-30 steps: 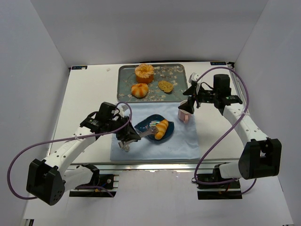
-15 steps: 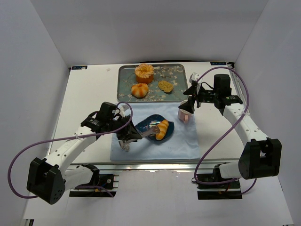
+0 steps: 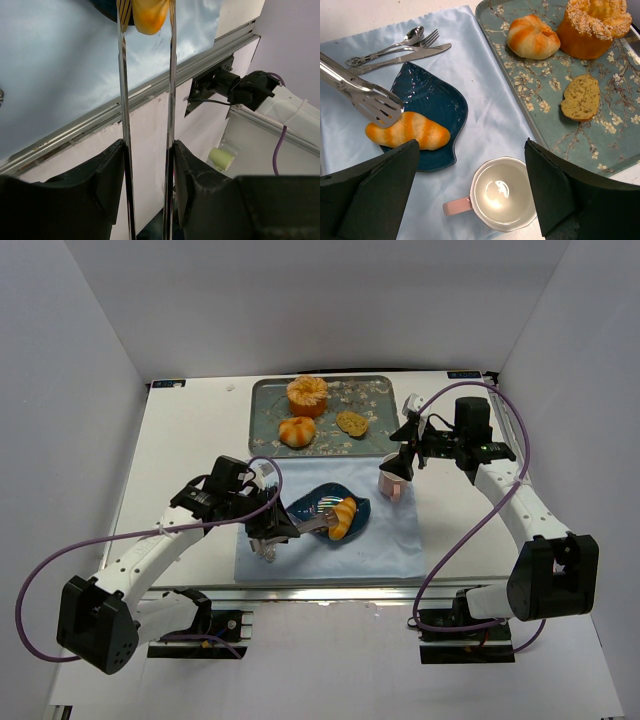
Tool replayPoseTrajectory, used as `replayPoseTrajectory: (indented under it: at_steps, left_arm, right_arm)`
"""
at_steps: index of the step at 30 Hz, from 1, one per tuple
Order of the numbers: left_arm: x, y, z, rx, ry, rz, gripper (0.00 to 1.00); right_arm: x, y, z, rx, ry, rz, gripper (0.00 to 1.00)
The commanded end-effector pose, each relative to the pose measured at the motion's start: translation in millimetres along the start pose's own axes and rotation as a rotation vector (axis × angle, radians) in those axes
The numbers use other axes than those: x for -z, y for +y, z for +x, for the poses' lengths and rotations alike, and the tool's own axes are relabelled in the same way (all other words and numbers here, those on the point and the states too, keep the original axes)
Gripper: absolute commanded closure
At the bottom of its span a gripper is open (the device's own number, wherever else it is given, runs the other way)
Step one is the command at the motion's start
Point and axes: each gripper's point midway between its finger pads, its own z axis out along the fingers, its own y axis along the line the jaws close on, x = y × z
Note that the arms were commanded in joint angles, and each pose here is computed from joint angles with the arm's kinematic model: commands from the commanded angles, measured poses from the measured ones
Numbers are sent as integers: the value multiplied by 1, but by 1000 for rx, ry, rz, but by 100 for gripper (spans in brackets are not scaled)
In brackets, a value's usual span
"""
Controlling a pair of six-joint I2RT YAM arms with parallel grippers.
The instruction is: Place the bread
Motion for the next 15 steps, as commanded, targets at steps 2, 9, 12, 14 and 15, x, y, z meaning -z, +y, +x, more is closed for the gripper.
replayPoseTrajectory:
  at_steps: [2,9,12,14,15]
  left_arm:
    - [11,-17,-6,-64,-28,31,48]
    - [14,-19,-9,-73,-50,26,47]
    - [15,-17,-10,-76,-57,13,47]
    - [18,-17,-12,-83,-70,-2,47]
    - [19,-16,-14,-86,-78,-9,47]
  right_arm:
    - [3,1,-11,31,-34,-3,11]
    - [4,2,-11,30,-34,-3,11]
    - [4,2,-11,29,-35,-3,11]
    - [4,3,-11,32,-36,-4,11]
    - [4,2,-11,31,-36,-4,11]
